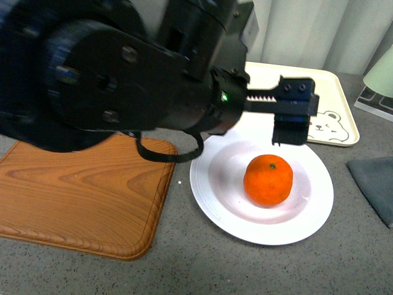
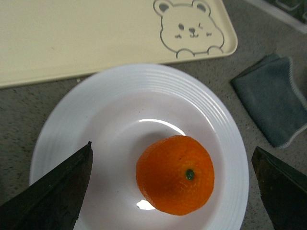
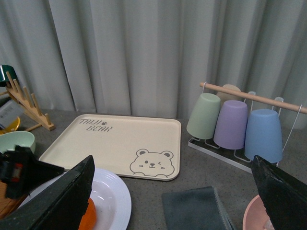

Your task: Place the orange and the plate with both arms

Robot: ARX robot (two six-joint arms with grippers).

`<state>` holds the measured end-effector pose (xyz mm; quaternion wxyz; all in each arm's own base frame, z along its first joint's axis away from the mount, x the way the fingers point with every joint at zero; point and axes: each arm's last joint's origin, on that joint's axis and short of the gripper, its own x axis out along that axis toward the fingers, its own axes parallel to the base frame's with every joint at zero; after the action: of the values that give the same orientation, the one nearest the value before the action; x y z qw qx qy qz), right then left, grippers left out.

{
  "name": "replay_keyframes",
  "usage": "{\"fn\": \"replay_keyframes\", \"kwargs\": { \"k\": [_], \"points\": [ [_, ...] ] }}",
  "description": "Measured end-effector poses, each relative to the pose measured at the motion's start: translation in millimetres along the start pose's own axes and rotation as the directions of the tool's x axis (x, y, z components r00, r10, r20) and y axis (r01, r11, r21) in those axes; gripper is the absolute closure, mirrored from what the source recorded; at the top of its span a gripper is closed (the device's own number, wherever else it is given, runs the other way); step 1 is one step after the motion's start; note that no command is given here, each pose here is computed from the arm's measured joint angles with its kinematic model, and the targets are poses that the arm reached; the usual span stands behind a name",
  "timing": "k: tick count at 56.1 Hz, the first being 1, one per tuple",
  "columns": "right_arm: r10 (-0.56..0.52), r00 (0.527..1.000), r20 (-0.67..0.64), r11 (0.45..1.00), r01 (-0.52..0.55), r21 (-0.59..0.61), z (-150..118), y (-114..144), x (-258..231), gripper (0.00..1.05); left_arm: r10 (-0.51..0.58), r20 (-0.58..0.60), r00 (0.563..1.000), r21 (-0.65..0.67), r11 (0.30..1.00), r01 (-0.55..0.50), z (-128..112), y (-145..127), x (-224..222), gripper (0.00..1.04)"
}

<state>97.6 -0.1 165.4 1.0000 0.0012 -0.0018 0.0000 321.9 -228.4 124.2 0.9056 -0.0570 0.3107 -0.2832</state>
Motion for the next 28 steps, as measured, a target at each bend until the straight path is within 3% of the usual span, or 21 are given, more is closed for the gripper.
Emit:
{"fn": "replay_keyframes", "kwargs": {
  "k": [12, 20, 23, 26, 28],
  "points": [
    [0.000, 1.000, 0.000, 1.000, 0.000, 0.000, 0.0, 0.0, 0.0, 0.09, 0.109, 0.107, 0.988, -0.053, 0.993, -0.104, 1.1, 17.5, -66.0, 0.06],
    [0.000, 1.000, 0.000, 1.000, 0.000, 0.000, 0.0, 0.0, 0.0, 0.09, 0.241, 0.195, 0.951, -0.117, 0.968, -0.221, -26.0, 42.4, -126.2, 0.08],
    [0.000, 1.000, 0.000, 1.000, 0.000, 0.000, 0.0, 0.0, 0.0, 0.09, 0.398, 0.365, 0.842, -0.116, 0.916, -0.383, -39.1, 51.8, -139.2, 0.18],
    [0.005, 1.000, 0.000, 1.000, -0.005, -0.001, 0.0, 0.1, 0.0, 0.09, 0.469, 0.460, 0.754, -0.111, 0.873, -0.475, -48.7, 59.0, -152.5, 0.27],
    [0.003, 1.000, 0.000, 1.000, -0.003, -0.001, 0.0, 0.1, 0.0, 0.09, 0.476, 0.505, 0.719, -0.116, 0.864, -0.491, -51.1, 61.9, -160.9, 0.33]
  ]
}}
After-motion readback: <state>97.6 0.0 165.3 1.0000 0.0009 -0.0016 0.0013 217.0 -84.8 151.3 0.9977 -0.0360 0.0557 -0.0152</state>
